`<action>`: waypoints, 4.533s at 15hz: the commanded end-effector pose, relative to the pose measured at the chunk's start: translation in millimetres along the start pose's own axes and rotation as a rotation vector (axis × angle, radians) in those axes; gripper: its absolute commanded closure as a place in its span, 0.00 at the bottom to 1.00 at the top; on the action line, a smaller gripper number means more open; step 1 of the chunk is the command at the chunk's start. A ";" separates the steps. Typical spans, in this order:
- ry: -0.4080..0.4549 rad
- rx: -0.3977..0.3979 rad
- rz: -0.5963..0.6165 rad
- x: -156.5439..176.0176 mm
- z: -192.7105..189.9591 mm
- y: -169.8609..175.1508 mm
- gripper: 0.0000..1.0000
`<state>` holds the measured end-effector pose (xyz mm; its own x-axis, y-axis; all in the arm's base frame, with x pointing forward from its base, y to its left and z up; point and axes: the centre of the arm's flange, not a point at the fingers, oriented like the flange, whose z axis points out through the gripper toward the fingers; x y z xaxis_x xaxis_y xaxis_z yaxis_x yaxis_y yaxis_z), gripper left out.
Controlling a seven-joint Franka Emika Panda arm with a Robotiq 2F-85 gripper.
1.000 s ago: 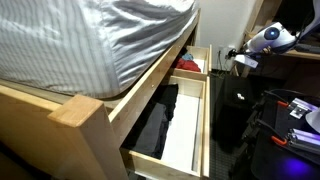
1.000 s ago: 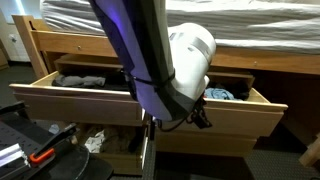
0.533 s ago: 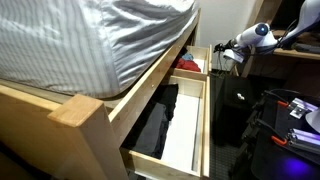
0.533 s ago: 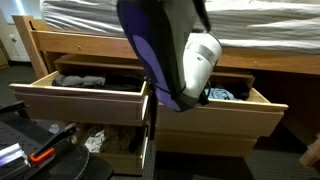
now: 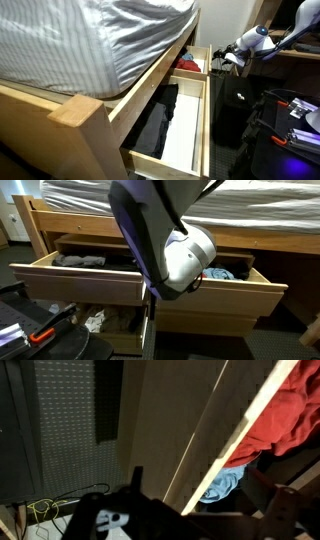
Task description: Open the left top drawer then close the right top drawer
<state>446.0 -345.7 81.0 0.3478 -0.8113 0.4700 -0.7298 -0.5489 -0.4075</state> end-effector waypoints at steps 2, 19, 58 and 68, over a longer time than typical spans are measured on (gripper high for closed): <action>0.003 0.002 0.002 1.7 -0.6 -1.3 0.00; -0.113 -0.075 -0.149 -14.8 13.8 -3.5 0.00; -0.280 -0.153 0.153 -5.3 -38.6 -89.5 0.00; -0.379 -0.327 0.178 -27.4 -18.7 -69.7 0.00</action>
<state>480.6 -281.8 112.5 0.3378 -0.9370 0.0890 -0.9114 -0.3492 -0.2177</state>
